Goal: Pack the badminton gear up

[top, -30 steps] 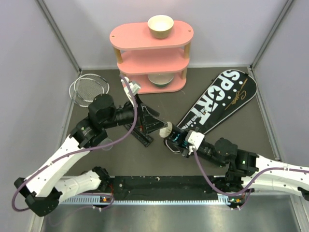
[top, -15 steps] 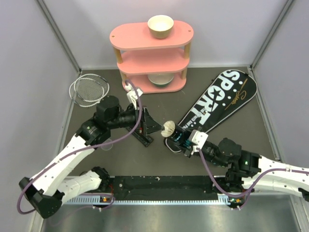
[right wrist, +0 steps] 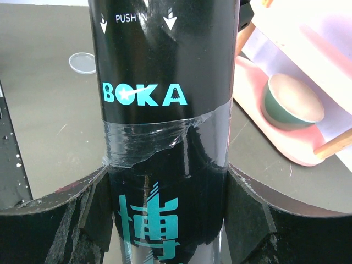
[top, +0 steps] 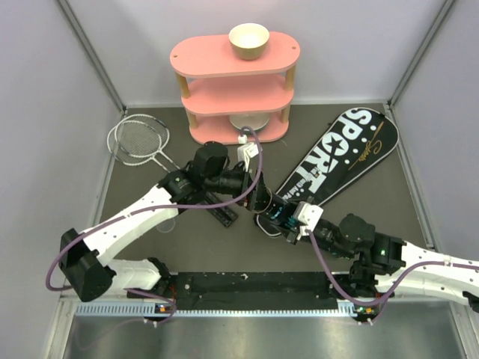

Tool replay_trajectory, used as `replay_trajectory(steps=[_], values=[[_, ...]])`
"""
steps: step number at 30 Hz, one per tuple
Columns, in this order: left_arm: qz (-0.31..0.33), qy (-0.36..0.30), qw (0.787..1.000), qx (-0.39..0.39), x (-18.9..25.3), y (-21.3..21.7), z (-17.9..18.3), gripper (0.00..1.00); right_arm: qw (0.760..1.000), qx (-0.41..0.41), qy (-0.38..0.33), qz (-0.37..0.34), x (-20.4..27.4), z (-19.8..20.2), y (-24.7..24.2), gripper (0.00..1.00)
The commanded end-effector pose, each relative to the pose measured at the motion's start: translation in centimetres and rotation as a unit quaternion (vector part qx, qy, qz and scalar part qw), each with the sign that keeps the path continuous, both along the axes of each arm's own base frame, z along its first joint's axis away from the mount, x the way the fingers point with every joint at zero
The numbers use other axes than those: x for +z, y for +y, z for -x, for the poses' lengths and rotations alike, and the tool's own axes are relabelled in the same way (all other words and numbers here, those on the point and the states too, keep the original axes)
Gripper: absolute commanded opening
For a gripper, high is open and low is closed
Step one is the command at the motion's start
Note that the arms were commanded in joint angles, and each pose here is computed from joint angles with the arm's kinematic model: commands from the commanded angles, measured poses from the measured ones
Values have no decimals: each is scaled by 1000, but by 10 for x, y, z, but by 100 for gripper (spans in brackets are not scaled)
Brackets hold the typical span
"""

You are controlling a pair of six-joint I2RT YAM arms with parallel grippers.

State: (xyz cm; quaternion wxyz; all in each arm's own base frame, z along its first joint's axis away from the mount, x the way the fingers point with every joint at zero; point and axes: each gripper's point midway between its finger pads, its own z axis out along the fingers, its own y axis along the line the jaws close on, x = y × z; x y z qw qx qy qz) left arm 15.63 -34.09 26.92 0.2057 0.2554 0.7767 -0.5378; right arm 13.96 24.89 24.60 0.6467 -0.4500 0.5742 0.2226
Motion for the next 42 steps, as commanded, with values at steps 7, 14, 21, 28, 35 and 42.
replay_trajectory(steps=[7, 14, 21, 28, 35, 42], values=[[50, -137, 982, 123, 60, 62, -20, 98, 999, -3, -5, -36, 18, -2, 9, 0], [51, -163, 949, 266, 69, 126, -30, 98, 999, -29, 2, -39, 14, -10, 9, 0], [-212, -14, 821, 530, -44, 236, -53, 98, 998, -39, 15, -50, 14, -12, 7, 0], [-317, 119, 688, 642, -130, 289, -44, 98, 998, -42, 16, -49, 10, -12, 4, 0], [-278, 185, 615, 714, -166, 309, -57, 97, 997, -43, 15, -58, 13, -10, -1, 0], [-270, 231, 594, 722, -194, 316, -84, 71, 997, -44, 14, -57, 12, -10, -2, 0]])
